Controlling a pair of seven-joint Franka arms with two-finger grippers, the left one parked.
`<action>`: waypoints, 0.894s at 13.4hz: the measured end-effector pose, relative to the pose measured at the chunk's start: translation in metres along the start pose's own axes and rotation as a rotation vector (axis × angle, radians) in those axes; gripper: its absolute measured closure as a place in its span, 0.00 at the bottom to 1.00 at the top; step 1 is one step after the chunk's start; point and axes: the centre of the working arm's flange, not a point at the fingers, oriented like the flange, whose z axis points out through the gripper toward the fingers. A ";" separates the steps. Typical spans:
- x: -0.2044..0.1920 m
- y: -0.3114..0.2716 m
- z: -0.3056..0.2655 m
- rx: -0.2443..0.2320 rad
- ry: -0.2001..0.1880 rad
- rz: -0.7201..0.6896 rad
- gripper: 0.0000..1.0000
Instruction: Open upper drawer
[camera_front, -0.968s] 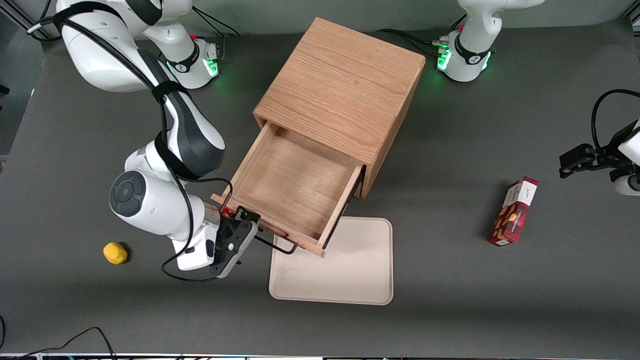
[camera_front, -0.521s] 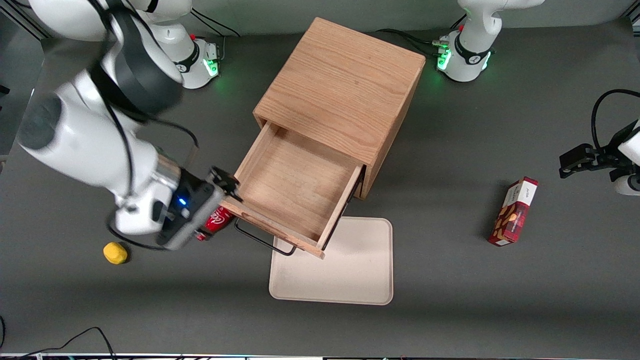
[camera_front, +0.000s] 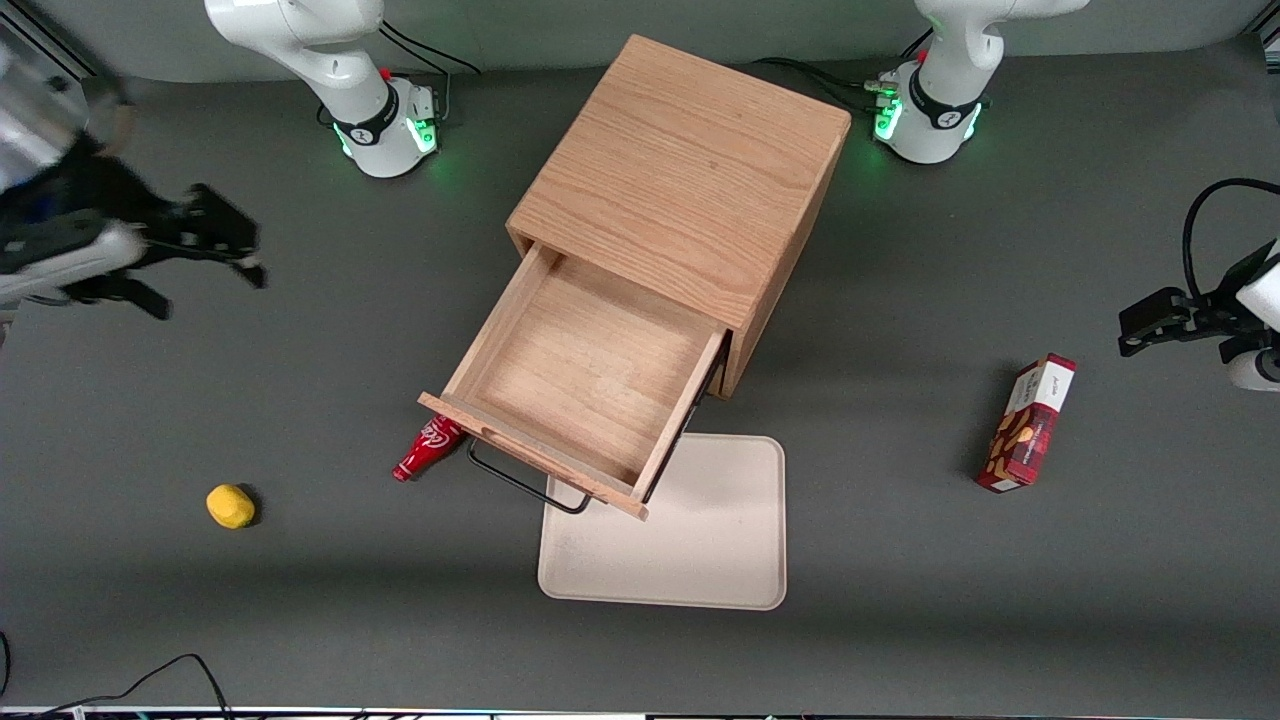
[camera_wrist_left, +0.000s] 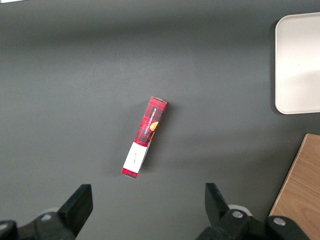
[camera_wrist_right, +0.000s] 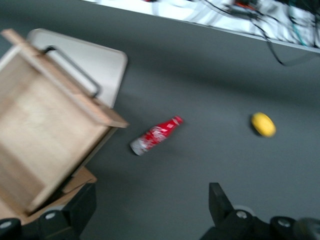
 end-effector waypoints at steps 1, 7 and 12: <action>-0.002 0.022 0.003 -0.023 -0.009 0.042 0.00; -0.020 0.071 0.011 -0.063 0.029 0.156 0.00; -0.040 0.072 0.030 -0.058 -0.010 0.237 0.00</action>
